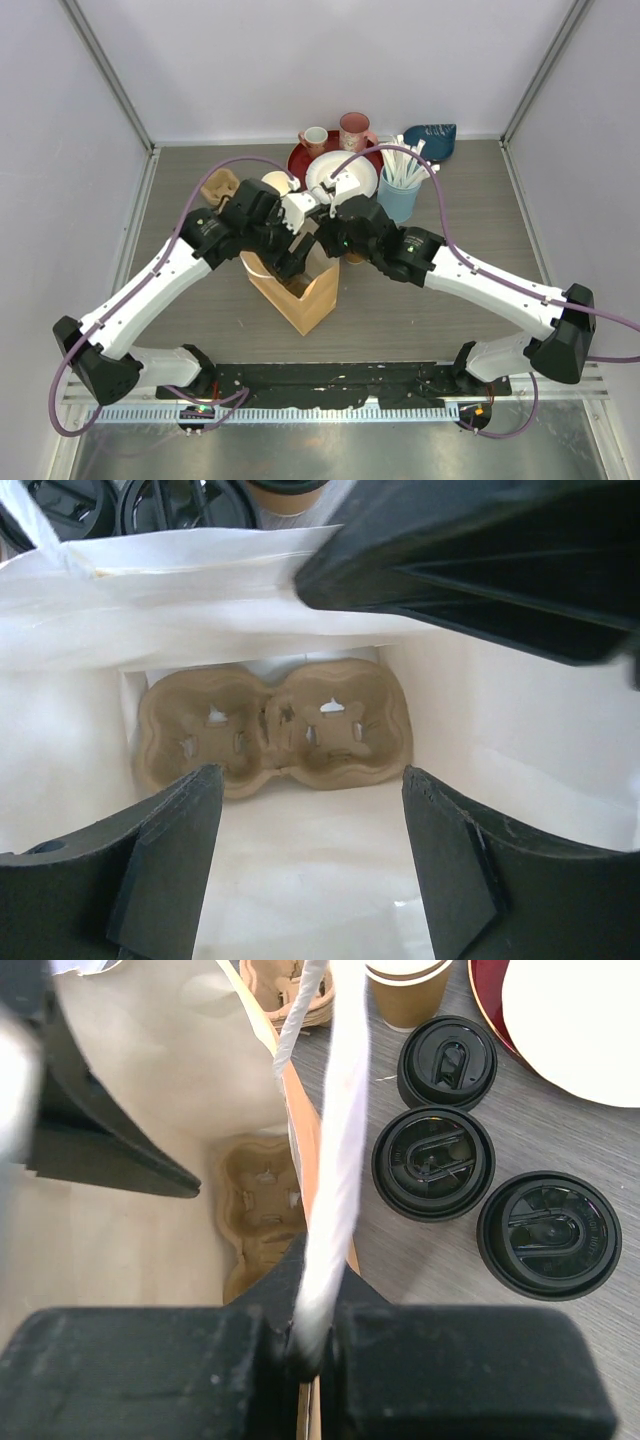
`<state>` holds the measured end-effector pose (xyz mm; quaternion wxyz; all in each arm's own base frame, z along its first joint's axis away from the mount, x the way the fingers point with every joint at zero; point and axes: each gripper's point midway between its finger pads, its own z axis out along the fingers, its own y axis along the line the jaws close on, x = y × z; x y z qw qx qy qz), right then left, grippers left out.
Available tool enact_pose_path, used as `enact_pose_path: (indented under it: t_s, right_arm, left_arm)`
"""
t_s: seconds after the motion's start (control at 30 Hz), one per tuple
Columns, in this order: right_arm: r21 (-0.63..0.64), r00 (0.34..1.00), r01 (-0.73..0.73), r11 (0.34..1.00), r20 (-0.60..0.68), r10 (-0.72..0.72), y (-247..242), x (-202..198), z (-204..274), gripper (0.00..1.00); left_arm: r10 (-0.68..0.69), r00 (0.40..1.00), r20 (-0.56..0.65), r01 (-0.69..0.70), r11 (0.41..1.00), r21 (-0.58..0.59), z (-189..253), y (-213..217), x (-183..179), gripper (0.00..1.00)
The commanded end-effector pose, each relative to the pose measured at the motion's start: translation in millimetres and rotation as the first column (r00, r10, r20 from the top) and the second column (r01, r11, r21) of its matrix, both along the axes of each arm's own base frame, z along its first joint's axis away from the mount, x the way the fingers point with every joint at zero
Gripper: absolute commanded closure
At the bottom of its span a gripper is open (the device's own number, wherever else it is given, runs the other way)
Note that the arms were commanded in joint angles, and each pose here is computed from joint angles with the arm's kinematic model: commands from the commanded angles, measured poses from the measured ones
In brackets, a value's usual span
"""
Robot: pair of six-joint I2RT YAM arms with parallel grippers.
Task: Pack the takeout coffee
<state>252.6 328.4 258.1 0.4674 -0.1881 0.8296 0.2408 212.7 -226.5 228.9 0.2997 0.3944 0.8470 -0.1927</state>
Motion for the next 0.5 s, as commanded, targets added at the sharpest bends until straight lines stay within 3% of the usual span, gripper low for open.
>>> enact_pose_path:
  t_s: [0.0, 0.17, 0.47]
  right_arm:
    - [0.035, 0.999, 0.004, 0.999, 0.036, -0.005, 8, 7, 12, 0.99]
    - [0.030, 0.999, 0.002, 1.000, 0.035, -0.003, 8, 6, 10, 0.99]
    - [0.028, 0.999, -0.018, 0.999, 0.035, 0.017, 10, 5, 9, 0.99]
  left_arm:
    - [-0.085, 0.994, 0.062, 0.090, 0.992, -0.090, 43, -7, -13, 0.24]
    - [-0.124, 0.990, 0.070, 0.132, 0.985, -0.111, 60, -8, -21, 0.24]
    - [-0.073, 0.983, 0.171, 0.097, 0.985, -0.141, 110, 2, -16, 0.24]
